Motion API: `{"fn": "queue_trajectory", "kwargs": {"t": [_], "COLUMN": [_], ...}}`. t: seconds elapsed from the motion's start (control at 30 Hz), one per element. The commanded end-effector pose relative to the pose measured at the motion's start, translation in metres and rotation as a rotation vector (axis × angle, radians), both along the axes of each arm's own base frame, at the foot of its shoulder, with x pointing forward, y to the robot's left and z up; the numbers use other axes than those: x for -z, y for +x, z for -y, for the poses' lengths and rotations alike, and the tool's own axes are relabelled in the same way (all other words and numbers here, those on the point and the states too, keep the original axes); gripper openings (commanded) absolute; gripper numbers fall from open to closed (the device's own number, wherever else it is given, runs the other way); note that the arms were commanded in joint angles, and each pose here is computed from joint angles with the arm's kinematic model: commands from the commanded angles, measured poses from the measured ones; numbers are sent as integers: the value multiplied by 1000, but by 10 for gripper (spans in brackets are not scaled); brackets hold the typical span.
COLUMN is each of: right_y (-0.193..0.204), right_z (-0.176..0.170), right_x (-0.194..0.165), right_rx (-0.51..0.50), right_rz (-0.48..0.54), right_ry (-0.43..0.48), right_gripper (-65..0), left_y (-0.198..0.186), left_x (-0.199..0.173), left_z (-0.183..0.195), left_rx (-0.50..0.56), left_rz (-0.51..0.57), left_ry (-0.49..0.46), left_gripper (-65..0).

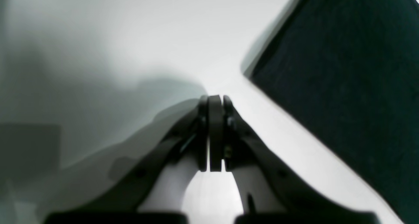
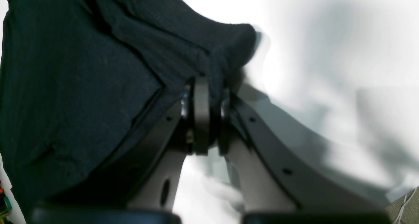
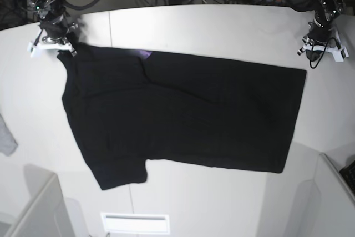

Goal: Fold the T-shirt properly
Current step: 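Drag the shirt toward the robot, then release both corners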

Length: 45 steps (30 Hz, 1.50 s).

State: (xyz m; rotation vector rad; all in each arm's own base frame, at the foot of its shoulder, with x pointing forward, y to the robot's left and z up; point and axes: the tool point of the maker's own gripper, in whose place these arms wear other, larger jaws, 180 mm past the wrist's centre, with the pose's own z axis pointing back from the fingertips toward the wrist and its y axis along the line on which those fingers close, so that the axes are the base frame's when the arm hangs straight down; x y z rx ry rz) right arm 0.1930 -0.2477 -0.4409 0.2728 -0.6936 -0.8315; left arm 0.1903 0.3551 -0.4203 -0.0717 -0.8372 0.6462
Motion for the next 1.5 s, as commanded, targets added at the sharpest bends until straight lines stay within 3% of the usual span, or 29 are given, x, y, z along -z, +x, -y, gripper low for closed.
{"fn": "queue_trajectory", "kwargs": {"t": [0.0, 0.13, 0.2, 0.23, 0.4, 0.53, 0.6, 0.7, 0.8, 0.9, 1.47], "right_y": [6, 5, 5, 5, 5, 5, 5, 5, 4, 4, -19], "right_z": [3, 3, 3, 3, 3, 3, 3, 3, 4, 5, 9], "right_x": [-7, -6, -6, -6, -6, -6, -6, -6, -6, -6, -9], "right_rx": [-7, -6, -7, -7, -8, -8, -8, -8, -4, -1, -11], "right_rz": [22, 18, 19, 19, 19, 19, 19, 18, 17, 16, -14], "right_ry": [-21, -19, -19, -19, -19, -19, -19, -18, -21, -21, -55], "right_gripper": [-650, -650, -650, -650, -650, -650, -650, -650, -650, -650, -650], "left_y": [8, 18, 24, 29, 51, 69, 74, 73, 67, 62, -14], "left_x": [-14, -30, -33, -35, -29, -14, -8, 4, 14, 17, 11], "left_z": [-5, 0, 1, 1, 1, 22, 29, 34, 33, 29, 37], "left_rx": [8, 36, 39, 38, 15, 64, 79, 75, 59, 53, 128], "left_rz": [40, 82, 97, 109, 133, 116, 106, 81, 57, 44, -56], "left_ry": [27, 46, 48, 45, 5, -37, -53, -80, -97, -92, -15], "left_gripper": [-619, -257, -117, -81, -66, -66, -86, -211, -405, -642, -650]}}
